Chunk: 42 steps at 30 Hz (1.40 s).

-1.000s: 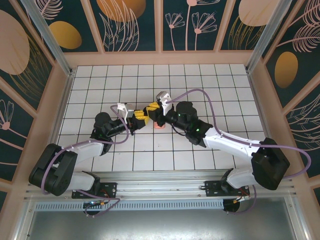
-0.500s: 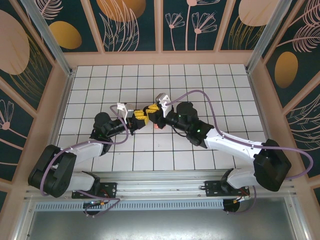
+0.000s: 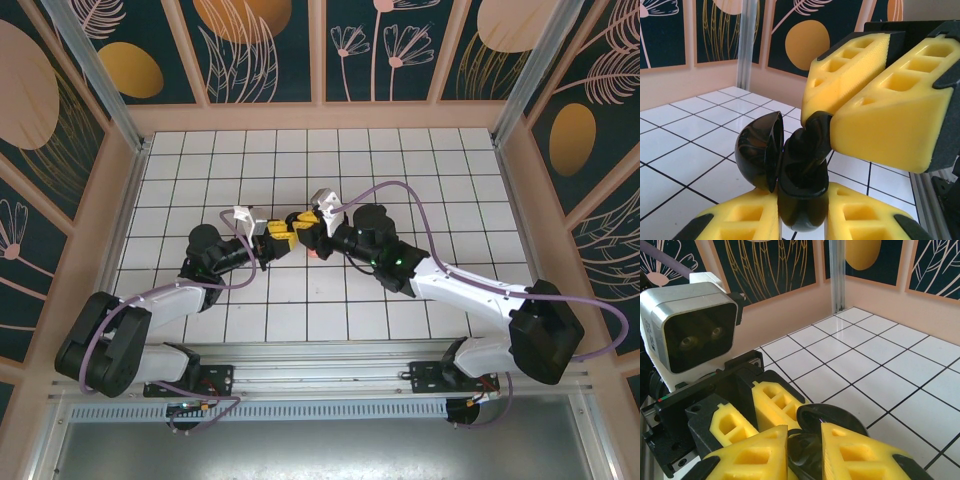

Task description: Insert the wireless bluetooth earbuds into the charging case

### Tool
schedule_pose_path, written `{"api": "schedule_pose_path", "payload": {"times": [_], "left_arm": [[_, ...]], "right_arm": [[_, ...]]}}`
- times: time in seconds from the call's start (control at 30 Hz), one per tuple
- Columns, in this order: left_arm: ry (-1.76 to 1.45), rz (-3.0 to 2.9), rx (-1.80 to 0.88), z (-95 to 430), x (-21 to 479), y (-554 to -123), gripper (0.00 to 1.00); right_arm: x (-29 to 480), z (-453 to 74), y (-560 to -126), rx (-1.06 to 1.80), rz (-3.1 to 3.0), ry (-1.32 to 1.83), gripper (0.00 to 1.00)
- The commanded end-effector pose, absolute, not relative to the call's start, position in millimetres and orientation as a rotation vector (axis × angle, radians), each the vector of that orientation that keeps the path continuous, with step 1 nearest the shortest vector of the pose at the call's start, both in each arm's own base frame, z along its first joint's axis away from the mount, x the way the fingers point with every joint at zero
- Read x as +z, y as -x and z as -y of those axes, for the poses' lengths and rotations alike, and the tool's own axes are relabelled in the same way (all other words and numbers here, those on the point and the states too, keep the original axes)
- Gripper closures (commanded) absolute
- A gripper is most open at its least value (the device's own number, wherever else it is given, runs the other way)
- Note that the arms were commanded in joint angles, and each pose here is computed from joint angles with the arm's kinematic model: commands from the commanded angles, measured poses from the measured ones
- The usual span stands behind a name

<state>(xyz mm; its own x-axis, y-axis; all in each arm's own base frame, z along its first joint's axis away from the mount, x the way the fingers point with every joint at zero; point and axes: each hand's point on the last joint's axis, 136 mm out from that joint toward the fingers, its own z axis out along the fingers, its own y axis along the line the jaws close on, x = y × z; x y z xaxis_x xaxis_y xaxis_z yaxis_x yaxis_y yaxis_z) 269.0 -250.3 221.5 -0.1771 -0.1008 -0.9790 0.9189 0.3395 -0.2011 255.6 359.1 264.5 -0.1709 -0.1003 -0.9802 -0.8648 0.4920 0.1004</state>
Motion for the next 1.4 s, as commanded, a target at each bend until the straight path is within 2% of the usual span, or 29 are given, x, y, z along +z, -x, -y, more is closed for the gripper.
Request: {"api": "schedule_pose_path", "payload": {"times": [0.0, 0.4, 0.73, 0.83, 1.03, 1.2, 1.37], "left_arm": [[-0.838, -1.321, -1.072, 251.6, 251.2, -264.7, 0.78], [-0.825, -1.349, -1.058, 251.2, 246.3, -269.5, 0.77], [-0.738, -1.461, -0.974, 244.5, 232.0, -291.2, 0.77], [-0.716, -1.483, -0.963, 242.6, 228.5, -294.5, 0.77], [-0.693, -1.518, -0.94, 239.7, 224.0, -298.5, 0.77], [-0.691, -1.534, -0.924, 238.5, 222.2, -300.2, 0.77], [-0.682, -1.544, -0.926, 238.7, 220.3, -302.2, 0.77]], "right_arm": [[261.7, -358.6, -252.4, 0.838, -1.628, 0.882, 0.77], [285.2, -356.4, -257.3, 0.893, -1.602, 0.793, 0.61], [281.3, -335.5, -271.1, 0.904, -1.753, 0.627, 0.6], [263.1, -319.6, -275.7, 0.842, -1.9, 0.531, 0.6], [194.2, -257.2, -277.1, 0.627, -2.336, 0.163, 0.61], [120.8, -191.7, -219.4, 0.394, -2.72, -0.195, 0.62], [81.5, -134.0, -170.7, 0.251, -2.84, -0.525, 0.62]]}}
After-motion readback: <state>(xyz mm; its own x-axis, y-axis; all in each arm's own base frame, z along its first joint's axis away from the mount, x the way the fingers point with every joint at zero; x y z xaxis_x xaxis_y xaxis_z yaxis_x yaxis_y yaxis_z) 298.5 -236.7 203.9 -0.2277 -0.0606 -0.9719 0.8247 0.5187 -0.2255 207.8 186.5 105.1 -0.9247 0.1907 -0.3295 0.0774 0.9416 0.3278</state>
